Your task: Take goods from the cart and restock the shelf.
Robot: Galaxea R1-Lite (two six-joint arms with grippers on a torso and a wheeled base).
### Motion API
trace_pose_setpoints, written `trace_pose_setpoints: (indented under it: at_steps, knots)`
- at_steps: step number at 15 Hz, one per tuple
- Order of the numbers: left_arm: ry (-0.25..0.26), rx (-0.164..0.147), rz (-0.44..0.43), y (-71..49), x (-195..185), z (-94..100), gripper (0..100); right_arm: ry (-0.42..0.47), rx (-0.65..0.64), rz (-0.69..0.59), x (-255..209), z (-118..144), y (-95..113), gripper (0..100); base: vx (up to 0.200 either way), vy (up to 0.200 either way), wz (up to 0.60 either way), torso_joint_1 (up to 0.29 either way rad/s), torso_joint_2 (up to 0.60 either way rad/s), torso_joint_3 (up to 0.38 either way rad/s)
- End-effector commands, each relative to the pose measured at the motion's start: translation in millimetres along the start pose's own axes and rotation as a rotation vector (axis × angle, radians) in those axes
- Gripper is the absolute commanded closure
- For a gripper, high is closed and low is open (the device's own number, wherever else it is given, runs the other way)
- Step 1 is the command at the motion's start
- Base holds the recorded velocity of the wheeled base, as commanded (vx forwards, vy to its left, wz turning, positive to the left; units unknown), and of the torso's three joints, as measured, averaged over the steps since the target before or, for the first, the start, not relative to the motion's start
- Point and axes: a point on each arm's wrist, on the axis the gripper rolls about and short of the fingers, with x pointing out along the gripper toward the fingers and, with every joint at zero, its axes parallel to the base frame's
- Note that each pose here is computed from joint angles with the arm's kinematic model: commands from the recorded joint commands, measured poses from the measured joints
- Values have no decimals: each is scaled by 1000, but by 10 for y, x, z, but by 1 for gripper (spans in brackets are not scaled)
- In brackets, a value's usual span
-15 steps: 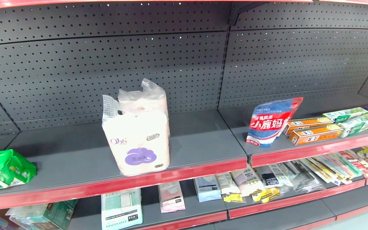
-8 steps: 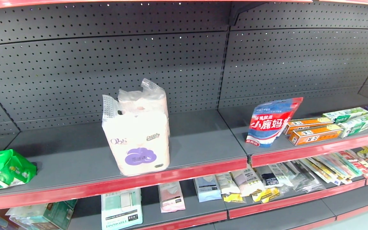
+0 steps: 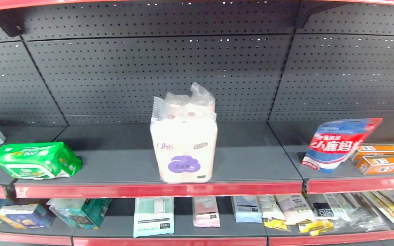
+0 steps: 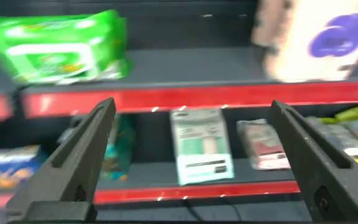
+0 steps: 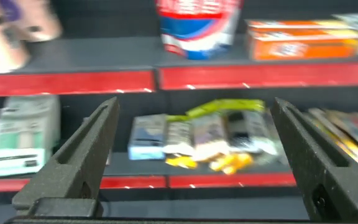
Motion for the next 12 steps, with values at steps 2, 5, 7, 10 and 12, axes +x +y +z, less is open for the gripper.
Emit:
trace_pose_setpoints:
  at_steps: [2, 5, 7, 10, 12]
  knots:
    - [5, -1, 0, 1, 4, 1, 0, 1, 0, 0, 1, 0, 0, 0, 0, 0, 600, 5, 0, 0]
    - [5, -1, 0, 1, 4, 1, 0, 1, 3, 0, 1, 0, 0, 0, 0, 0, 0, 0, 0, 0]
    - [5, -1, 0, 1, 4, 1, 0, 1, 1, 0, 1, 0, 0, 0, 0, 0, 0, 0, 0, 0]
    - [5, -1, 0, 1, 4, 1, 0, 3, 0, -2, 1, -1, 0, 0, 0, 0, 0, 0, 0, 0]
    - [5, -1, -1, 0, 4, 1, 0, 3, -3, -3, 1, -1, -1, 0, 0, 0, 0, 0, 0, 0]
